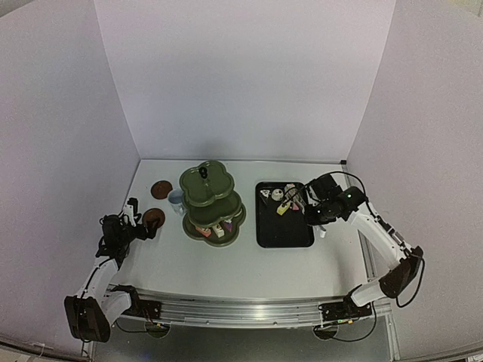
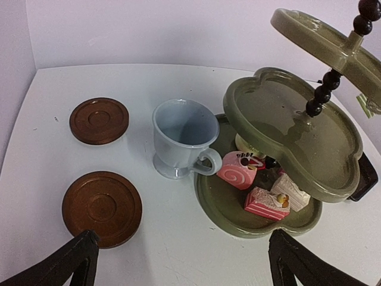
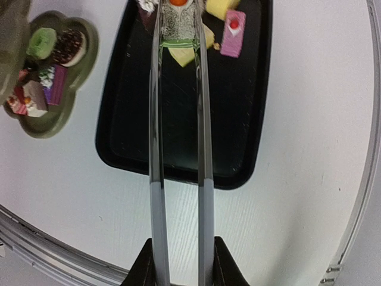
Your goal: Serve the afternoon tea
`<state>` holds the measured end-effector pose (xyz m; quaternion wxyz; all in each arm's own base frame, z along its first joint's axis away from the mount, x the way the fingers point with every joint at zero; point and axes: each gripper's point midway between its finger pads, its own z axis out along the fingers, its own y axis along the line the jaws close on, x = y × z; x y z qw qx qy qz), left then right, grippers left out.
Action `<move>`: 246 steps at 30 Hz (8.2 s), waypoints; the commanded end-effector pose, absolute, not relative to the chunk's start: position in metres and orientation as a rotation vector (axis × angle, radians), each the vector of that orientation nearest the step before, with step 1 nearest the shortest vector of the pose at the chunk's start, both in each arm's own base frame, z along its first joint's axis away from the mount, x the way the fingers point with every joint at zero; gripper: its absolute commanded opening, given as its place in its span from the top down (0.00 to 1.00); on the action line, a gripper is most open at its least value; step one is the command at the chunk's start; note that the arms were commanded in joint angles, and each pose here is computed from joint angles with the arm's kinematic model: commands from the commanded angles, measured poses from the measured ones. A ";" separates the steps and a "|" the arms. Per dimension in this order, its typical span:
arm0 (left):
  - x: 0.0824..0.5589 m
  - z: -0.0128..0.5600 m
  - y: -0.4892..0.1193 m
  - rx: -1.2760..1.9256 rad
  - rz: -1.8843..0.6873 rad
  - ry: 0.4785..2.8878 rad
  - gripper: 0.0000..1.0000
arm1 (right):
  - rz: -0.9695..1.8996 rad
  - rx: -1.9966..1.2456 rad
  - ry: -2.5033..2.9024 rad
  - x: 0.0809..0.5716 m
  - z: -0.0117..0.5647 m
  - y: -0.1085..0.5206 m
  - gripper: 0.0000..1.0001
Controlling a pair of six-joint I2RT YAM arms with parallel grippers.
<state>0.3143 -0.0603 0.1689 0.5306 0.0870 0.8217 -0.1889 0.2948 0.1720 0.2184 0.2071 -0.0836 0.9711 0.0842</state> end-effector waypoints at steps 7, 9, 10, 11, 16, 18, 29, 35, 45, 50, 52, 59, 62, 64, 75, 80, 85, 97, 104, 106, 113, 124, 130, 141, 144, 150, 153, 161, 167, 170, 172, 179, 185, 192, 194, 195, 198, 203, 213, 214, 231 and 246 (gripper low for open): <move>0.301 0.196 -0.106 0.471 -0.644 1.816 0.00 | 0.584 -0.525 2.417 0.360 0.269 0.273 1.00; 0.298 0.194 -0.112 0.500 -0.662 1.809 0.00 | 0.613 -0.562 2.404 0.359 0.268 0.289 1.00; 0.298 0.194 -0.113 0.508 -0.663 1.807 0.00 | 0.623 -0.574 2.403 0.358 0.266 0.296 1.00; 0.297 0.193 -0.114 0.516 -0.665 1.806 0.00 | 0.635 -0.587 2.401 0.357 0.265 0.302 1.00; 0.295 0.193 -0.125 0.581 -0.676 1.786 0.00 | 0.700 -0.622 2.378 0.351 0.263 0.328 1.00; 0.294 0.192 -0.128 0.603 -0.679 1.781 0.00 | 0.717 -0.635 2.372 0.349 0.262 0.336 1.00; 0.293 0.191 -0.133 0.629 -0.674 1.769 0.00 | 0.734 -0.670 2.397 0.355 0.240 0.370 1.00; 0.293 0.189 -0.132 0.626 -0.666 1.778 0.00 | 0.718 -0.679 2.381 0.361 0.241 0.377 1.00; 0.294 0.186 -0.131 0.633 -0.650 1.783 0.00 | 0.546 -0.713 2.401 0.358 0.225 0.373 1.00; 0.294 0.186 -0.130 0.633 -0.647 1.782 0.00 | 0.510 -0.765 2.419 0.351 0.220 0.378 0.99; 0.293 0.186 -0.130 0.635 -0.645 1.783 0.00 | 0.507 -0.773 2.425 0.350 0.218 0.379 0.94; 0.293 0.186 -0.130 0.640 -0.637 1.780 0.00 | 0.471 -0.758 2.440 0.354 0.214 0.379 0.74; 0.292 0.185 -0.129 0.640 -0.632 1.782 0.00 | 0.474 -0.756 2.438 0.355 0.216 0.380 0.71; 0.292 0.184 -0.129 0.639 -0.631 1.783 0.00 | 0.481 -0.761 2.433 0.354 0.218 0.381 0.71; 0.291 0.183 -0.129 0.643 -0.623 1.783 0.00 | 0.499 -0.769 2.408 0.350 0.231 0.384 0.69; 0.290 0.183 -0.128 0.648 -0.617 1.784 0.00 | 0.492 -0.744 2.408 0.343 0.238 0.373 0.69; 0.291 0.183 -0.128 0.650 -0.617 1.785 0.00 | 0.493 -0.712 2.409 0.335 0.246 0.363 0.69; 0.292 0.184 -0.129 0.661 -0.609 1.782 0.00 | 0.514 -0.664 2.423 0.319 0.256 0.347 0.69; 0.292 0.183 -0.128 0.661 -0.608 1.786 0.00 | 0.422 -0.586 2.472 0.308 0.252 0.316 0.69; 0.292 0.183 -0.128 0.660 -0.609 1.788 0.00 | 0.386 -0.543 2.468 0.308 0.255 0.306 0.69; 0.291 0.182 -0.128 0.662 -0.611 1.794 0.00 | 0.249 -0.337 2.459 0.313 0.262 0.272 0.69; 0.291 0.182 -0.129 0.665 -0.614 1.795 0.00 | -0.045 0.032 2.577 0.322 0.212 0.192 0.68; 0.291 0.183 -0.128 0.662 -0.607 1.797 0.00 | -0.131 0.020 2.676 0.320 0.171 0.179 0.67; 0.290 0.181 -0.128 0.666 -0.604 1.800 0.00 | -0.069 0.065 2.784 0.317 0.124 0.175 0.66; 0.290 0.181 -0.128 0.666 -0.605 1.799 0.00 | -0.040 0.052 2.807 0.316 0.115 0.177 0.65; 0.292 0.182 -0.127 0.668 -0.596 1.796 0.00 | -0.022 0.067 2.845 0.325 0.101 0.176 0.65; 0.291 0.182 -0.127 0.667 -0.594 1.799 0.00 | -0.025 0.073 2.852 0.331 0.098 0.177 0.65; 0.292 0.182 -0.126 0.669 -0.585 1.801 0.00 | -0.042 0.112 2.857 0.335 0.093 0.173 0.65; 0.292 0.180 -0.126 0.672 -0.586 1.802 0.00 | -0.028 0.047 2.855 0.346 0.095 0.176 0.65; 0.292 0.181 -0.127 0.672 -0.585 1.799 0.00 | -0.045 0.036 2.858 0.352 0.092 0.173 0.65; 0.292 0.181 -0.127 0.673 -0.585 1.800 0.01 | -0.058 0.035 2.859 0.356 0.090 0.171 0.66; 0.292 0.184 -0.126 0.671 -0.576 1.798 0.00 | -0.065 0.045 2.817 0.361 0.104 0.167 0.95; 0.294 0.188 -0.125 0.654 -0.580 1.797 0.00 | -0.098 0.065 2.682 0.359 0.165 0.149 1.00; 0.299 0.192 -0.125 0.610 -0.604 1.791 0.00 | 0.030 -0.008 2.428 0.374 0.271 0.163 1.00; 0.302 0.194 -0.123 0.586 -0.601 1.793 0.00 | 0.079 -0.111 2.361 0.376 0.298 0.186 1.00; 0.303 0.195 -0.122 0.567 -0.596 1.797 0.00 | 0.109 -0.190 2.326 0.373 0.311 0.205 1.00; 0.310 0.197 -0.114 0.488 -0.572 1.813 0.00 | 0.200 -0.438 2.206 0.357 0.342 0.265 1.00; 0.317 0.200 -0.102 0.391 -0.521 1.829 0.00 | 0.446 -0.740 2.014 0.319 0.379 0.351 1.00; 0.317 0.193 -0.084 0.192 -0.542 1.913 0.00 | 0.710 -1.223 1.898 0.231 0.338 0.455 1.00; 0.316 0.191 -0.081 0.165 -0.537 1.928 0.00 | 0.700 -1.252 1.921 0.226 0.326 0.457 1.00; 0.298 0.181 -0.062 -0.015 -0.525 1.968 0.00 | 0.280 -1.326 2.184 0.231 0.219 0.437 1.00; 0.299 0.181 -0.062 0.003 -0.513 1.957 0.00 | 0.144 -1.165 2.306 0.273 0.204 0.425 1.00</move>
